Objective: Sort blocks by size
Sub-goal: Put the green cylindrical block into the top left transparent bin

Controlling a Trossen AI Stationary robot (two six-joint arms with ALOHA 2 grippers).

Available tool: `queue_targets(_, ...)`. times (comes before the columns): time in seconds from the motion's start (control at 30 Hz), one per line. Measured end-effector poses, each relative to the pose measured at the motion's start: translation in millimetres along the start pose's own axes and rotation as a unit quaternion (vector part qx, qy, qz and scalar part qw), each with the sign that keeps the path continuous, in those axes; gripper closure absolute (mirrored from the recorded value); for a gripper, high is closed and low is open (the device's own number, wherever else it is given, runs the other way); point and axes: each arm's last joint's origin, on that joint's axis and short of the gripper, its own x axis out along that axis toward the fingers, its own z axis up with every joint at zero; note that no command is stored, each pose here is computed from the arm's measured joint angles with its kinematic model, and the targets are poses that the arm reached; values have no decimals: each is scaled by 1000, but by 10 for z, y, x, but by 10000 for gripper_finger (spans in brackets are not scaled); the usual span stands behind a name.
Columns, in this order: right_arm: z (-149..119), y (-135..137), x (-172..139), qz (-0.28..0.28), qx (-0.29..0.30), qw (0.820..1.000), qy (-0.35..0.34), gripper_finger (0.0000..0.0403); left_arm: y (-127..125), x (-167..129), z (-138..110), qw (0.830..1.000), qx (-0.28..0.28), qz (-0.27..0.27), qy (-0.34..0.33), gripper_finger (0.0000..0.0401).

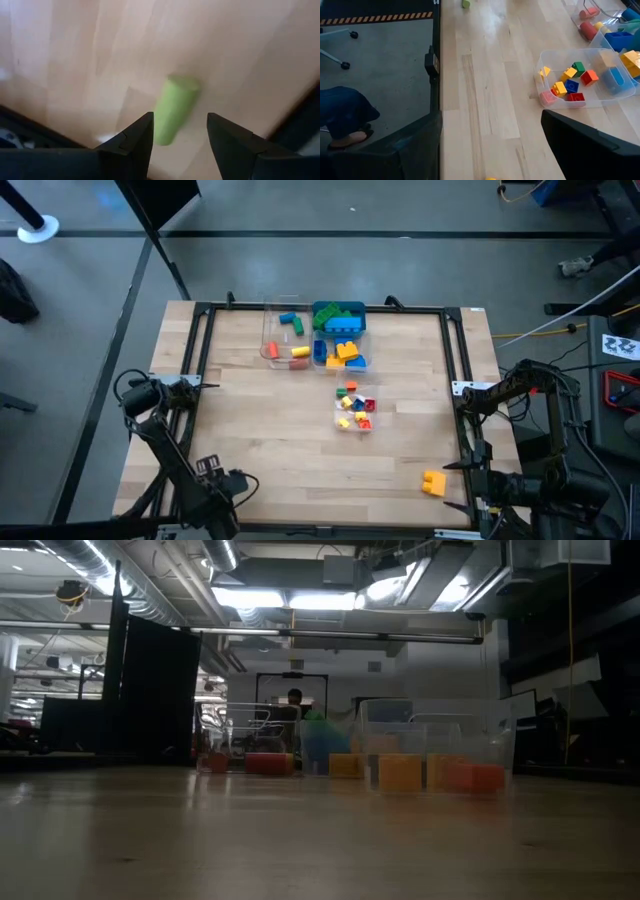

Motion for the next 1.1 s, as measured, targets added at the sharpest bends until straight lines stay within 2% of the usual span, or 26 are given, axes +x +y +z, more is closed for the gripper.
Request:
queue_targets(0.1,1,3,0,1,1,1000,0,61,49,128,-28,999,12,14,26,230)
queue_targets(0.23,1,5,0,2,2,1000,0,61,56,323,-57,998,39,-7,56,230)
queue_targets(0.47,2,9,1,4,4,1000,0,61,110,531,-73,997,48,-20,65,232)
queue_targets(0.67,11,13,2,5,8,1000,-7,61,119,568,-2,996,34,-34,77,280)
queue_targets(0.9,-9,43,-3,25,17,999,31,61,142,559,303,995,-4,-60,80,284)
queue_targets(1.1,-47,95,41,22,-26,999,41,61,189,472,766,998,-13,-69,-8,284)
